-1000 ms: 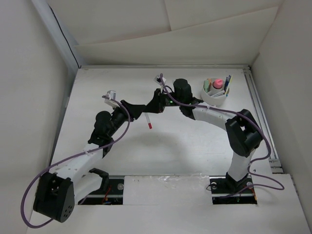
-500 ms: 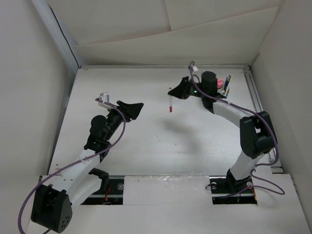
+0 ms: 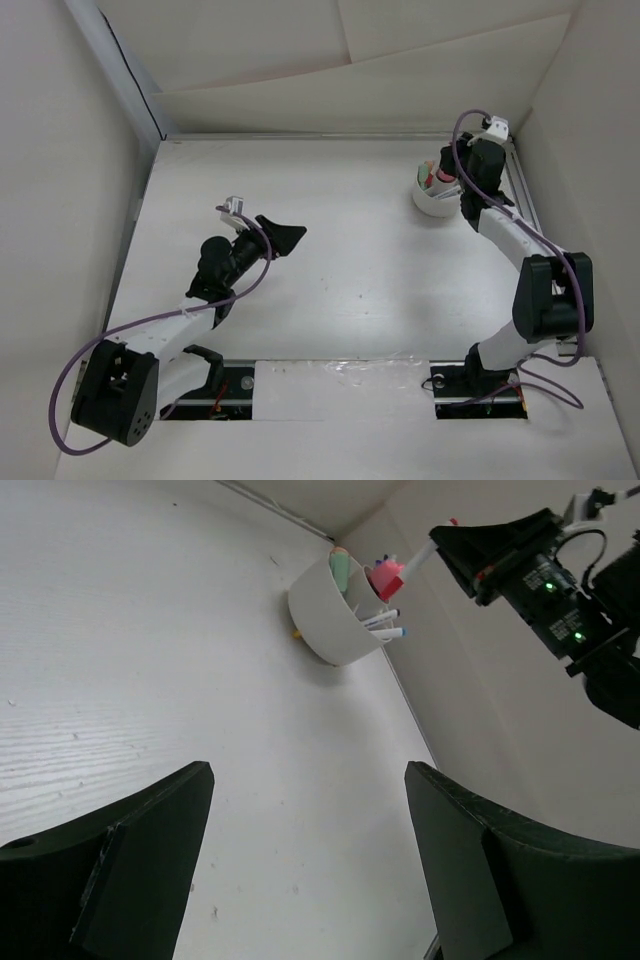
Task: Sort the stationery into containers
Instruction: Place the stationery into the container
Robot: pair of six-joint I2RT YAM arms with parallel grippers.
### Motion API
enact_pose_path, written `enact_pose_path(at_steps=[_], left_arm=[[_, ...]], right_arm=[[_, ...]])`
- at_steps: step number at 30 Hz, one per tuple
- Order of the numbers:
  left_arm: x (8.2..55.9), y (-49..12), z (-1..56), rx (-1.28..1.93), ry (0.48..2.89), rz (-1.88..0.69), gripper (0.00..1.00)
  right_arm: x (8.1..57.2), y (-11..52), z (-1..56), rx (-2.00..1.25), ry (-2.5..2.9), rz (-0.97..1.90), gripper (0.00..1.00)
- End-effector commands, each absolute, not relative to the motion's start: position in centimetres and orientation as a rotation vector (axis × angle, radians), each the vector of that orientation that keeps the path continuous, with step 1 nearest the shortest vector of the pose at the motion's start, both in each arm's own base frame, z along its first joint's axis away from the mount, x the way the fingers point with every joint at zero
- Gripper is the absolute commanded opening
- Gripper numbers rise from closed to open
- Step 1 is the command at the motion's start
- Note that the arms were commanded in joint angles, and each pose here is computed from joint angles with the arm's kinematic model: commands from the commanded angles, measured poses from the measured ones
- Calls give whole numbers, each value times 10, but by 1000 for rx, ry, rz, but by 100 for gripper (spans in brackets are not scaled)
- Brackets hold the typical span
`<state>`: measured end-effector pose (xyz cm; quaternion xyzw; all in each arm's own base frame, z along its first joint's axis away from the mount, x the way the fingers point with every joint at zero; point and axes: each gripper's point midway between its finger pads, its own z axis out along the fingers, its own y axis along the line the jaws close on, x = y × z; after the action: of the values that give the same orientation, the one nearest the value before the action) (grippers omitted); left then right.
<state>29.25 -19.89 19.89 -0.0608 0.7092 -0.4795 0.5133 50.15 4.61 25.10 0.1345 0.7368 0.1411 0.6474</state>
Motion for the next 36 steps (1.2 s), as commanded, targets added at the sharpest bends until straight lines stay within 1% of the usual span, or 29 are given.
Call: enact_pose_path(at_steps=[1,5,12,21,24,28,29,32,35,36], left_arm=[[282,-208,223,-57,1594,-1243,75],[276,-214,213,-32,1625,-1253,76],[277,-216,216,-16,1629,-1251,77],[279,-216,212,-12,1637,-1243,77],[279,-216,212,-12,1637,-1243,77],[281,-215,210,-23,1644,-1235,79],[281,-215,210,-23,1644,-1235,79],[282,-216,212,-24,1646,-1235,79],[282,-216,212,-24,1646,-1235,79],[282,-216,212,-24,1646,-1235,79]], right_arm=[[513,10,256,421,1624,119,2],[508,-8,249,521,1605,-30,0],[505,-21,235,600,1599,-146,0],[499,-6,209,597,1645,-197,0],[499,3,209,587,1647,-190,0],[495,5,201,602,1655,-196,15],[494,10,205,595,1650,-184,22],[494,10,205,602,1647,-177,32],[491,9,203,600,1657,-183,38],[490,14,207,594,1651,-171,44]])
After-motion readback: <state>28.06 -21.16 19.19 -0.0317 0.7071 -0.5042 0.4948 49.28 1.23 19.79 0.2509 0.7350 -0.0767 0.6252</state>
